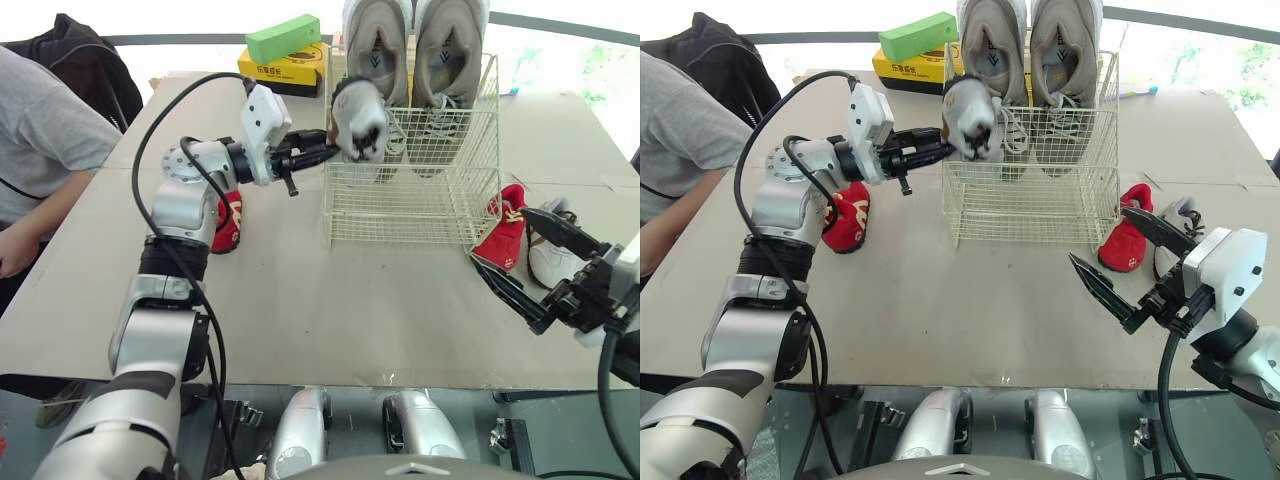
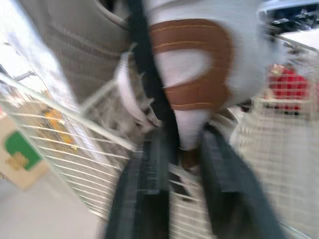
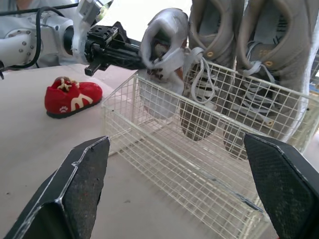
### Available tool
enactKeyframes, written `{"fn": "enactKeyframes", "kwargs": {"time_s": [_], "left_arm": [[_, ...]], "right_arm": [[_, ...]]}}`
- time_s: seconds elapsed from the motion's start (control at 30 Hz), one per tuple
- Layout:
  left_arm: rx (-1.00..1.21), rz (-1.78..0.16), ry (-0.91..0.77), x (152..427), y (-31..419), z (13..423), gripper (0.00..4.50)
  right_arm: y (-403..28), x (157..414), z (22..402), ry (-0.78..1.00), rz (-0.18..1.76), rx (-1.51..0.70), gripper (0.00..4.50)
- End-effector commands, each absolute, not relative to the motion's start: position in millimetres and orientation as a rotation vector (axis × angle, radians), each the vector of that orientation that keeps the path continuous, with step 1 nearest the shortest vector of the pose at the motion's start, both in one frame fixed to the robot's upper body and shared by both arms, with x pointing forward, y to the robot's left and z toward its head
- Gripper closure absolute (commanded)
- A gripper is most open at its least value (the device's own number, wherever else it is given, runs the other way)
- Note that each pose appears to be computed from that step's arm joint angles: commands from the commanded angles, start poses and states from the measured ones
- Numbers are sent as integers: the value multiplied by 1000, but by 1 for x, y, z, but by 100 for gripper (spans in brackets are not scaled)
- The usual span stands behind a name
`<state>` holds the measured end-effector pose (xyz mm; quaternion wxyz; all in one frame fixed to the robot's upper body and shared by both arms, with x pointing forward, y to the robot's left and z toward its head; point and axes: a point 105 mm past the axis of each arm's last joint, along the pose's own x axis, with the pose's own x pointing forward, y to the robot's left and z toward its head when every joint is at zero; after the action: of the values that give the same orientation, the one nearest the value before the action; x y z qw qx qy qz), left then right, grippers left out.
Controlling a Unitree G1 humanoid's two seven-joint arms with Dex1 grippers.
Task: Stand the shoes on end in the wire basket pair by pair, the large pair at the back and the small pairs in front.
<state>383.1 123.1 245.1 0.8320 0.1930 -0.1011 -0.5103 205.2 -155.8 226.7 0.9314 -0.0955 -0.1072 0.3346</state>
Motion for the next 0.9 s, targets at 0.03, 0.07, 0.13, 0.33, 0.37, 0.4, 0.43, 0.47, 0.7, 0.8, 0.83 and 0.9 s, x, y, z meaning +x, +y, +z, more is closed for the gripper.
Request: {"fn": "enactKeyframes", "kwargs": {"time_s": [0.03,0.07,0.13,0.33,0.37,0.4,0.43,0.47,0.7,0.8,0.83,0.9], "left_arm": [[412,-1060,-205,376,134,250,139],[409,-1058,-206,374,137,252,92],[375,-1050,-203,369,141,256,3],[304,-1079,-182,341,152,253,3],[295,-1100,-191,334,149,252,3],[282,-1124,-201,328,146,252,3],[256,-1158,-211,320,142,253,3],[213,-1201,-221,310,137,254,3],[36,-1465,-171,245,90,238,3],[-17,-1481,-147,233,82,225,3],[-27,-1486,-147,230,80,224,3],[-37,-1483,-149,229,79,222,3]], "right_arm": [[-156,208,232,-239,683,-216,36],[-157,210,231,-231,677,-212,36],[-163,216,226,-190,649,-220,36],[-205,248,208,-26,411,-252,36],[-213,252,207,2,373,-250,36],[-218,255,204,34,352,-229,36],[-223,258,201,74,329,-213,36],[-231,262,199,110,291,-216,36],[-294,282,194,363,46,-210,36],[-318,296,193,445,-16,-168,36],[-323,299,193,463,-27,-148,36],[-332,304,195,500,-26,-94,36]]}}
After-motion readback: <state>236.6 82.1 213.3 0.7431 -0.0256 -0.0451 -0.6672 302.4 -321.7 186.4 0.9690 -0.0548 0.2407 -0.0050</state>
